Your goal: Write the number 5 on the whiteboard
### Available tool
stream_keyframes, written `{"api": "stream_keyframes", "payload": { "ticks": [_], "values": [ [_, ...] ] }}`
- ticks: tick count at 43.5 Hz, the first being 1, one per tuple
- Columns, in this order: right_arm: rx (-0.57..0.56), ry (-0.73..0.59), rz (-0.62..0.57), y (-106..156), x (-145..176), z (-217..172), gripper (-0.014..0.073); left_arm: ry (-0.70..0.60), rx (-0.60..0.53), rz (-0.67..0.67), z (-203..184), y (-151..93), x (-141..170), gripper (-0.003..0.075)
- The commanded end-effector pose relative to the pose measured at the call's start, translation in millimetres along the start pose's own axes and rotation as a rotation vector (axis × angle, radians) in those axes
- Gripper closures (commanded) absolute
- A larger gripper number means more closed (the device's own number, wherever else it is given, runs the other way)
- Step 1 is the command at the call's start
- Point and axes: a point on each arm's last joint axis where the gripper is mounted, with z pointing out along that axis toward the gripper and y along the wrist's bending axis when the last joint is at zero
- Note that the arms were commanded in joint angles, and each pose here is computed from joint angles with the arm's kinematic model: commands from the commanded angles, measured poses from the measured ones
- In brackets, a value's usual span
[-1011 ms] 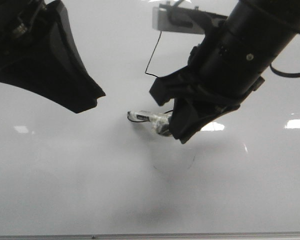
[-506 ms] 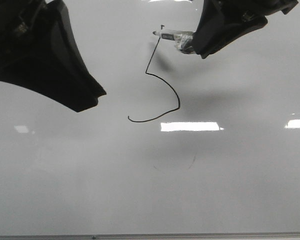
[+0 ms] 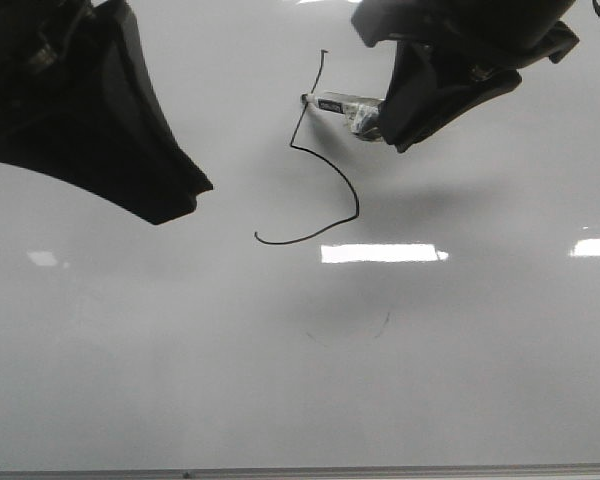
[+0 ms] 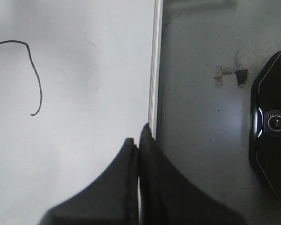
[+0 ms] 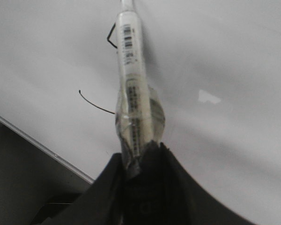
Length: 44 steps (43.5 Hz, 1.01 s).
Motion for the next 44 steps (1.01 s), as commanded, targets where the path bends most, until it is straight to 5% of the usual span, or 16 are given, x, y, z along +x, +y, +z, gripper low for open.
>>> {"api": "stream_keyframes", "payload": {
  "ticks": [1,16,25,34,38,44],
  "values": [
    [0.008,-0.104,-0.001,0.6,-15.8,-16.3,0.0656,-0.092,-0.055,-0.011,-14.6,6.2,-11.2,0.0741],
    [0.078,-0.079,0.090,-28.8,-11.9,-33.1,0.0656,-0.092,-0.055,-0.011,-14.6,6.2,-11.2,0.0741],
    [0.035,-0.089,-0.050,-6.6,-7.8,-63.4,0.0656,-0.093,-0.054,-0.012,-14.6,6.2,-11.2,0.0741],
    [0.032,-0.060,-0.316,3.5,16.4,-83.0,0.0656,-0.132,-0.080,-0.015,-22.8,10.0,-16.4,0.0735],
    [0.016,-0.047,-0.384,8.6,29.2,-85.0,0.0656,-0.145,-0.088,-0.015,-36.5,14.9,-23.0,0.0662],
    [-0.045,0.002,-0.529,24.5,44.2,-83.8,0.0656,-0.122,-0.072,-0.012,-54.0,20.1,-30.1,0.0383]
  ]
}}
